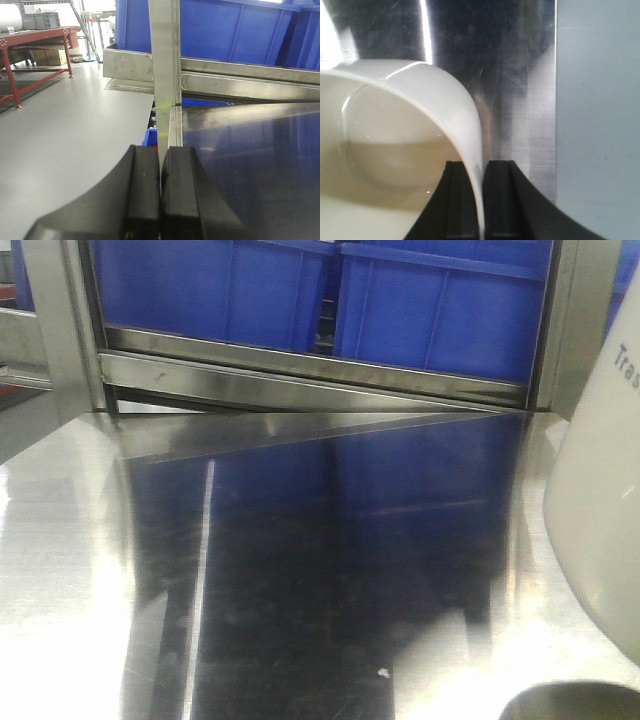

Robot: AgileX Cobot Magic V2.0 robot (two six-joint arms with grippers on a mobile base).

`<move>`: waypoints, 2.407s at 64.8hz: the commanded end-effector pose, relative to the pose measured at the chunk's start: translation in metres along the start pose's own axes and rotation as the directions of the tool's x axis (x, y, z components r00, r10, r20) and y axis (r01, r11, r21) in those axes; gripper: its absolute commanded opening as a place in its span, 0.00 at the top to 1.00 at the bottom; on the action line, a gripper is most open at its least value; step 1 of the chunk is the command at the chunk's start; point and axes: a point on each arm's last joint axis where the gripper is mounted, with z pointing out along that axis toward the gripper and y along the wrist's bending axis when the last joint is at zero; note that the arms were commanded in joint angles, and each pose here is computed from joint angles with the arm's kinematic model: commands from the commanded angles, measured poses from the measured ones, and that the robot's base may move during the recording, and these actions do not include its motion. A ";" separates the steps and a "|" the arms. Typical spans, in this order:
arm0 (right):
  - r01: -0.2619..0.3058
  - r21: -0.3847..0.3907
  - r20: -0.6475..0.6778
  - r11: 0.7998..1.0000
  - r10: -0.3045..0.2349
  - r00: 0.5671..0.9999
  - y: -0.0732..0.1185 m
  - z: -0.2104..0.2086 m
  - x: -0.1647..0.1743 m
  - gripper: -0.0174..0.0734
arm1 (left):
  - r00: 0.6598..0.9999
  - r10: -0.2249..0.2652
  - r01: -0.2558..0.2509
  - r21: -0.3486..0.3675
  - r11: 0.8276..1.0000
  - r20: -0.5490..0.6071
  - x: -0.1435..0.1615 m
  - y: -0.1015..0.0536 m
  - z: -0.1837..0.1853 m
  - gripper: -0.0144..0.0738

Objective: Move white bin to right shelf second layer

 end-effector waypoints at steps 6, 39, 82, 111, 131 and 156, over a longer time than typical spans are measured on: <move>0.008 -0.021 0.075 1.000 -0.006 0.997 0.001 -0.008 -0.007 0.73 | 0.998 -0.009 0.009 -0.005 1.000 0.064 0.004 0.000 0.000 0.74; 0.008 -0.021 0.075 1.000 -0.006 0.997 0.001 -0.008 -0.007 0.73 | 0.998 -0.009 0.009 -0.005 1.000 0.064 0.004 0.000 0.000 0.74; 0.008 -0.021 0.075 1.000 -0.006 0.997 0.001 -0.008 -0.007 0.73 | 0.998 -0.009 0.009 -0.005 1.000 0.064 0.004 0.000 0.000 0.74; 0.008 -0.021 0.075 1.000 -0.006 0.997 0.001 -0.008 -0.007 0.73 | 0.998 -0.009 0.009 -0.005 1.000 0.064 0.004 0.000 0.000 0.74; 0.008 -0.021 0.075 1.000 -0.006 0.997 0.001 -0.008 -0.007 0.73 | 0.998 -0.009 0.009 -0.005 1.000 0.064 0.004 0.000 0.000 0.74; 0.008 -0.021 0.075 1.000 -0.006 0.997 0.001 -0.008 -0.007 0.73 | 0.998 -0.009 0.009 -0.005 1.000 0.064 0.004 0.000 0.000 0.74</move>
